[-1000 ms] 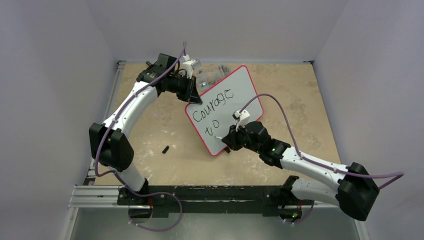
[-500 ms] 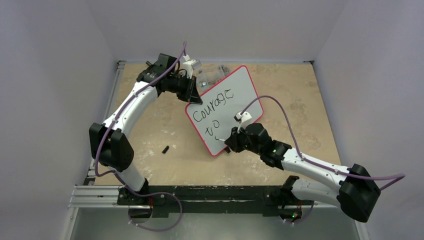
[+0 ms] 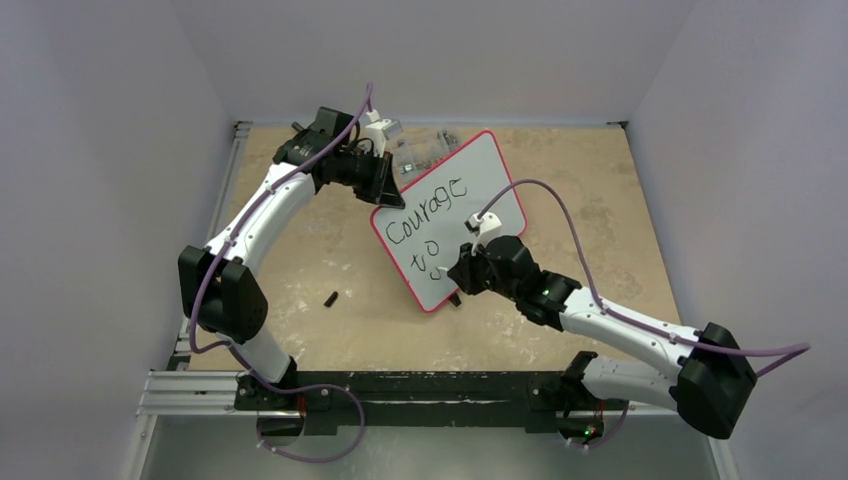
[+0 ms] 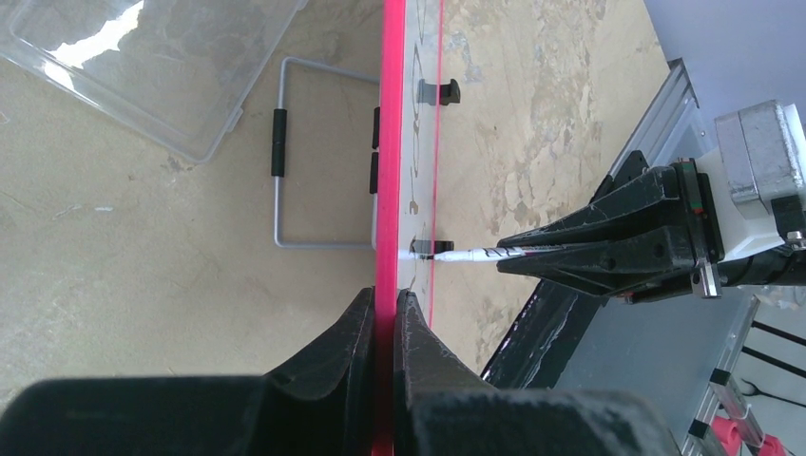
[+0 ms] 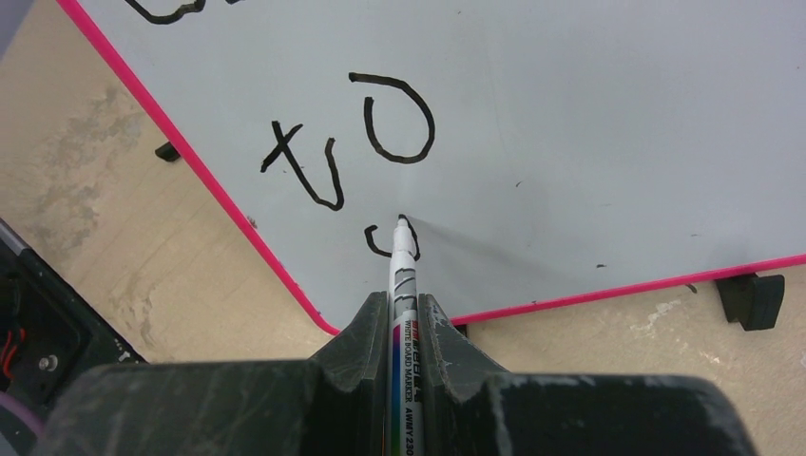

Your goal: Write a sentence on the whiteboard

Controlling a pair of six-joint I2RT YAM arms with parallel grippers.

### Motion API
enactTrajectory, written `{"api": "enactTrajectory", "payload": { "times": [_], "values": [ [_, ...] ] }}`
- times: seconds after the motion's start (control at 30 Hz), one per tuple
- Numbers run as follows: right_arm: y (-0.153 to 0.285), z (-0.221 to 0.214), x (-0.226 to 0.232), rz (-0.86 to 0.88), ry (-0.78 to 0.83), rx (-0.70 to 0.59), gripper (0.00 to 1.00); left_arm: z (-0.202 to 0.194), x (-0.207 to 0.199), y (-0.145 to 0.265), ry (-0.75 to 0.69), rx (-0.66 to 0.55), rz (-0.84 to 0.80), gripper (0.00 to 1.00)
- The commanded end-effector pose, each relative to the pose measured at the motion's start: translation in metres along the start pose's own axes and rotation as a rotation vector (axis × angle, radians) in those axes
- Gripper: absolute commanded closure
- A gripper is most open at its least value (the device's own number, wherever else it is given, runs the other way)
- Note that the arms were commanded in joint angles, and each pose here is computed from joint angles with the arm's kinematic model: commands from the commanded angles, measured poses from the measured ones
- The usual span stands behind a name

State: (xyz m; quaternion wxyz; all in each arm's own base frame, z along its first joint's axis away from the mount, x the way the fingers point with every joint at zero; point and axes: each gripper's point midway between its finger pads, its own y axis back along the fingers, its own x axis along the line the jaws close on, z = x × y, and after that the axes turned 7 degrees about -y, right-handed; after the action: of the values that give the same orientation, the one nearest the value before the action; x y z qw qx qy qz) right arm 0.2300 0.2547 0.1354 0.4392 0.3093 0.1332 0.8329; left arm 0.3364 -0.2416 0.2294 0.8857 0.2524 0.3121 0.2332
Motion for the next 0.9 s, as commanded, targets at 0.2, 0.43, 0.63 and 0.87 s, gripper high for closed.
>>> {"api": "enactTrajectory", "payload": {
  "times": [0.2, 0.43, 0.63, 0.87],
  "values": [
    [-0.006, 0.016, 0.016, 0.059, 0.029, -0.035, 1.00, 0.014, 0.006, 0.013, -0.047, -0.062, 0.065, 1.00],
    [-0.004, 0.005, 0.018, 0.096, 0.024, -0.015, 1.00, 0.015, 0.006, 0.014, -0.043, -0.065, 0.065, 1.00],
    [0.002, 0.006, 0.016, 0.097, 0.026, -0.024, 1.00, 0.015, 0.006, 0.015, -0.043, -0.066, 0.066, 1.00],
    [0.017, 0.021, 0.011, 0.061, 0.002, -0.098, 1.00, 0.015, 0.007, 0.015, -0.044, -0.066, 0.068, 1.00]
  ]
}}
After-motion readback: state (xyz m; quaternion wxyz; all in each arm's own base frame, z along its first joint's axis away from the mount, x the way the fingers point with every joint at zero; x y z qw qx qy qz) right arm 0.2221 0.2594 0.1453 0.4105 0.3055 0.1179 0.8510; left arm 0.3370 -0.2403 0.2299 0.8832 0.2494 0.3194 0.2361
